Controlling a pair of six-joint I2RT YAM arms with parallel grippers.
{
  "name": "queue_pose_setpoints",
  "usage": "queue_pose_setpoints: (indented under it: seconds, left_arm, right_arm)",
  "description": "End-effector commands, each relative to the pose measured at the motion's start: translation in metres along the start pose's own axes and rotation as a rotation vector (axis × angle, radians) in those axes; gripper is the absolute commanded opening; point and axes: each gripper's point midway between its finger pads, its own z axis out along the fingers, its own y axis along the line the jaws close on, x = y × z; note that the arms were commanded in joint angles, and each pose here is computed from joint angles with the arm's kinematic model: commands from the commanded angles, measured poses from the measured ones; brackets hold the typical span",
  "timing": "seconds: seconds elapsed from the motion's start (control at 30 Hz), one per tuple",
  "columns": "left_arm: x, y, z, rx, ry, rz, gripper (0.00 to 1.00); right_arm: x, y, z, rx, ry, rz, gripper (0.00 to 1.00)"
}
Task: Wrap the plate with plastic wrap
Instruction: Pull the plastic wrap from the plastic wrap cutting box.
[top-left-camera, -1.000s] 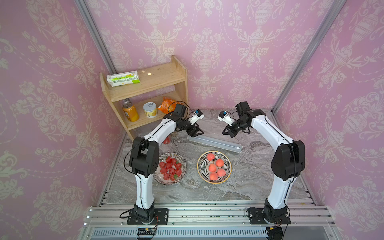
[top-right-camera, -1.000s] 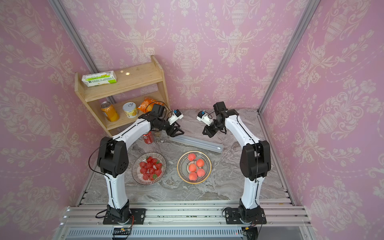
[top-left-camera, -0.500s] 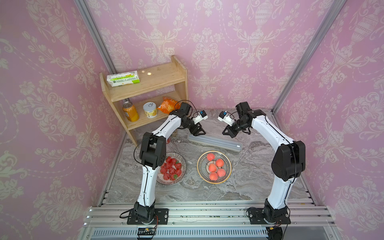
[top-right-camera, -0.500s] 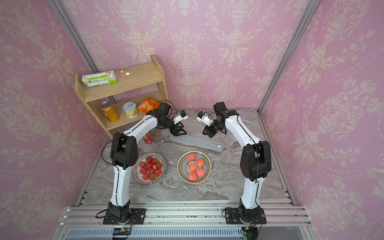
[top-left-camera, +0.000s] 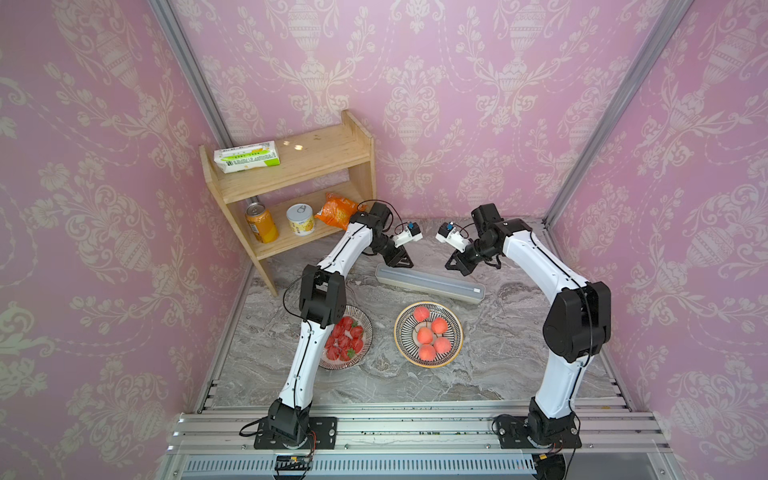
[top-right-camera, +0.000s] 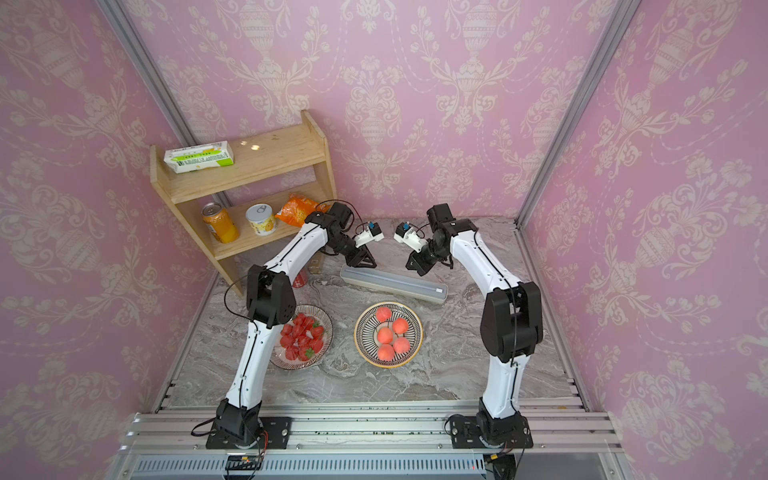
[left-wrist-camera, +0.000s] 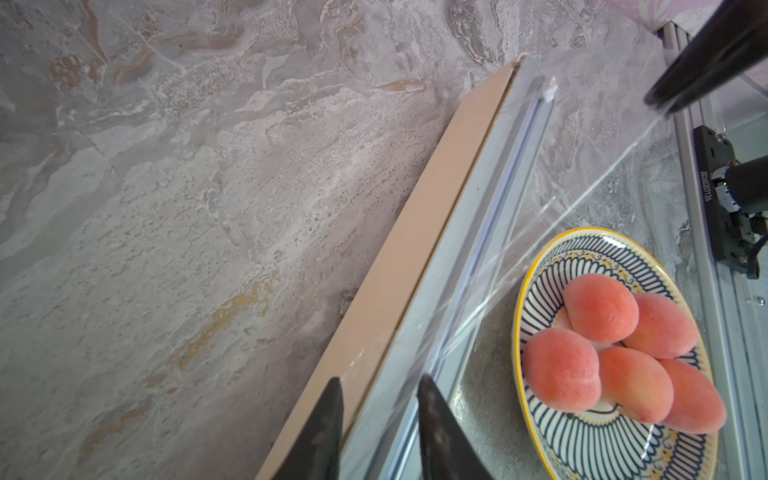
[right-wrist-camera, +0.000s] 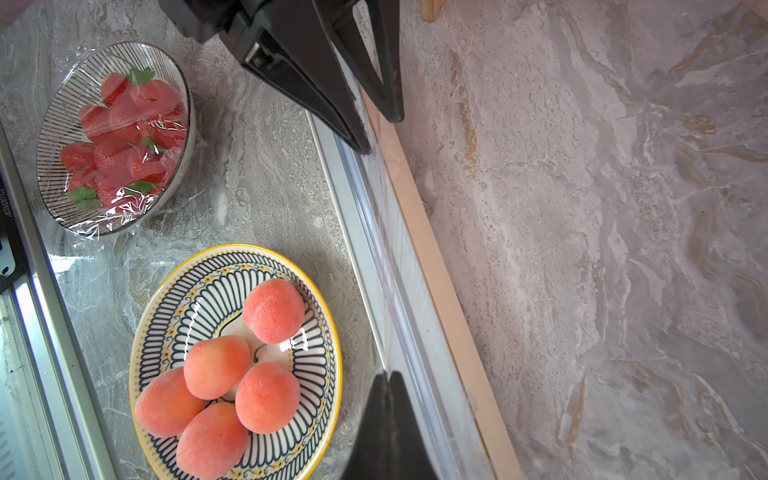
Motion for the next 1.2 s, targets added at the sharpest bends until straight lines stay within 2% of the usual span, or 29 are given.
queue_pose_setpoints:
  seconds: [0.0,0.07,0.2,0.23,0.6,1.17]
  left_arm:
    - [0.011,-0.018,0.007,0.075,0.049,-0.028,0.29]
    - [0.011,-0.016,0.006,0.061,0.055,-0.026,0.24]
    - [0.004,-0.016,-0.001,0.039,0.04,-0.017,0.03]
    - [0.001,-0.017,-0.003,0.03,0.037,-0.011,0.0]
    - [-0.017,-0.037,-0.041,-0.03,0.02,0.043,0.0]
    - [-0.029,-0.058,-0.059,-0.072,-0.033,0.075,0.0]
  right_arm:
    - [-0.012,0.004,-0.013,0.016,-0.039,-0.041,0.0]
    - [-0.013,0.003,-0.013,0.018,-0.041,-0.041,0.0]
    - [-0.012,0.003,-0.013,0.026,-0.041,-0.041,0.0]
    - [-0.011,0.003,-0.014,0.029,-0.039,-0.04,0.0]
    - [-0.018,0.007,-0.031,0.047,-0.053,-0.064,0.0]
    - [-0.031,0.018,-0.062,0.08,-0.105,-0.099,0.0]
